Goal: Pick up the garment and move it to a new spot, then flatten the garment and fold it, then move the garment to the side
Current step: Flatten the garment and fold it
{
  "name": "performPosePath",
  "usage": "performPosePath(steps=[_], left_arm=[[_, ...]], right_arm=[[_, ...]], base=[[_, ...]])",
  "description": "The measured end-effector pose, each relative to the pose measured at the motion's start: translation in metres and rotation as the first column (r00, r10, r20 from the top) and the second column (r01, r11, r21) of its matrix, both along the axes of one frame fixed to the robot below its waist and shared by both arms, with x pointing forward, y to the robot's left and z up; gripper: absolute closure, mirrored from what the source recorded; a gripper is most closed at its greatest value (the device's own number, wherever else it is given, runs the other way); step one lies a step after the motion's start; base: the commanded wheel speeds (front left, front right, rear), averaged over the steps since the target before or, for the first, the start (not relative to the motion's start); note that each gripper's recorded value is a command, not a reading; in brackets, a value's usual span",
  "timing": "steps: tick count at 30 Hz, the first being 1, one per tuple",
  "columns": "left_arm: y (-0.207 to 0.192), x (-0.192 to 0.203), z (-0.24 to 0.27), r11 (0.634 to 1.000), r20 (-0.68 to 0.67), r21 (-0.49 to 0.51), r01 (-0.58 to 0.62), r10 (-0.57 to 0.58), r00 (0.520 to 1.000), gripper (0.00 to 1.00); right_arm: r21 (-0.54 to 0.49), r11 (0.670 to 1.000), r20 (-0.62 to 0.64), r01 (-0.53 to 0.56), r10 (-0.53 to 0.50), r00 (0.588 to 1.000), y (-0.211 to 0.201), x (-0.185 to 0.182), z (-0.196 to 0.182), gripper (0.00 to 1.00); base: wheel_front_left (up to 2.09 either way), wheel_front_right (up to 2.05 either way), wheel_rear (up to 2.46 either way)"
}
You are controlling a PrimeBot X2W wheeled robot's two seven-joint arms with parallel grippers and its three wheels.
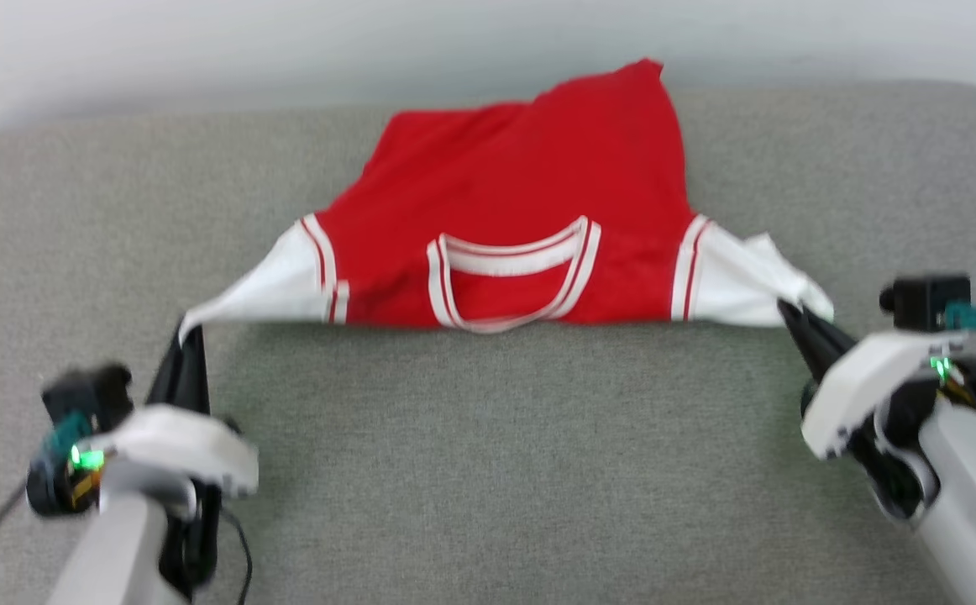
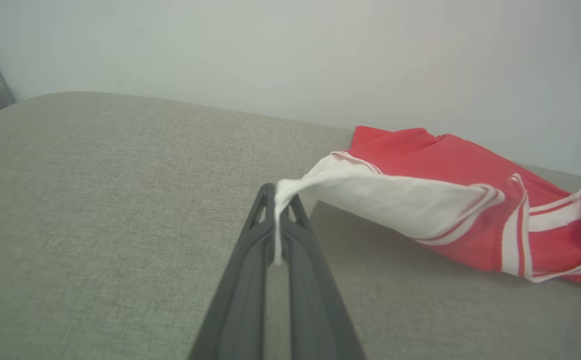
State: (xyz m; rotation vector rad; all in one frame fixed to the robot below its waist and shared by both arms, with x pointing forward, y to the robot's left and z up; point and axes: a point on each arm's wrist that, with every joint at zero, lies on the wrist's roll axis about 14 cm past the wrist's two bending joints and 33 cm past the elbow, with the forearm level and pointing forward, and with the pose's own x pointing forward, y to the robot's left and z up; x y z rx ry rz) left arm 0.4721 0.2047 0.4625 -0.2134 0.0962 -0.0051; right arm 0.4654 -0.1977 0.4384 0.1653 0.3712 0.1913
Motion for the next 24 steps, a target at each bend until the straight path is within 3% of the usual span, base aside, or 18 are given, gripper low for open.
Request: performPosePath(steps=[14, 21, 22, 23, 24], left_arm=[[0.007, -0.137, -0.017, 0.998, -0.153, 0.042, -0.053, 0.059, 0.987, 1.0], [0.017, -0.166, -0.009, 0.994, -0.173, 0.053, -0.097, 0.105, 0.979, 1.0], [0.015, -0.167, -0.008, 0.994, -0.172, 0.05, -0.097, 0.104, 0.98, 1.0], [0.014, -0.167, -0.006, 0.994, -0.168, 0.047, -0.095, 0.101, 0.981, 1.0], [0.012, -0.166, -0.004, 0.995, -0.161, 0.044, -0.094, 0.1, 0.982, 1.0]], right_arm=[[0.047, 0.997, -0.153, 0.067, -0.059, 0.986, -0.017, -0.142, -0.034, 1.0], [0.014, 0.996, -0.294, 0.092, -0.084, 0.952, -0.021, -0.193, -0.047, 1.0], [0.01, 0.996, -0.312, 0.092, -0.084, 0.946, -0.018, -0.197, -0.048, 0.76], [0.007, 0.996, -0.317, 0.089, -0.082, 0.945, -0.016, -0.199, -0.046, 0.05], [0.014, 0.996, -0.306, 0.093, -0.084, 0.948, -0.013, -0.197, -0.041, 0.0]], base=[[0.0, 0.0, 0.0], [0.0, 0.0, 0.0], [0.0, 0.0, 0.0], [0.0, 0.0, 0.0], [0.0, 0.0, 0.0]])
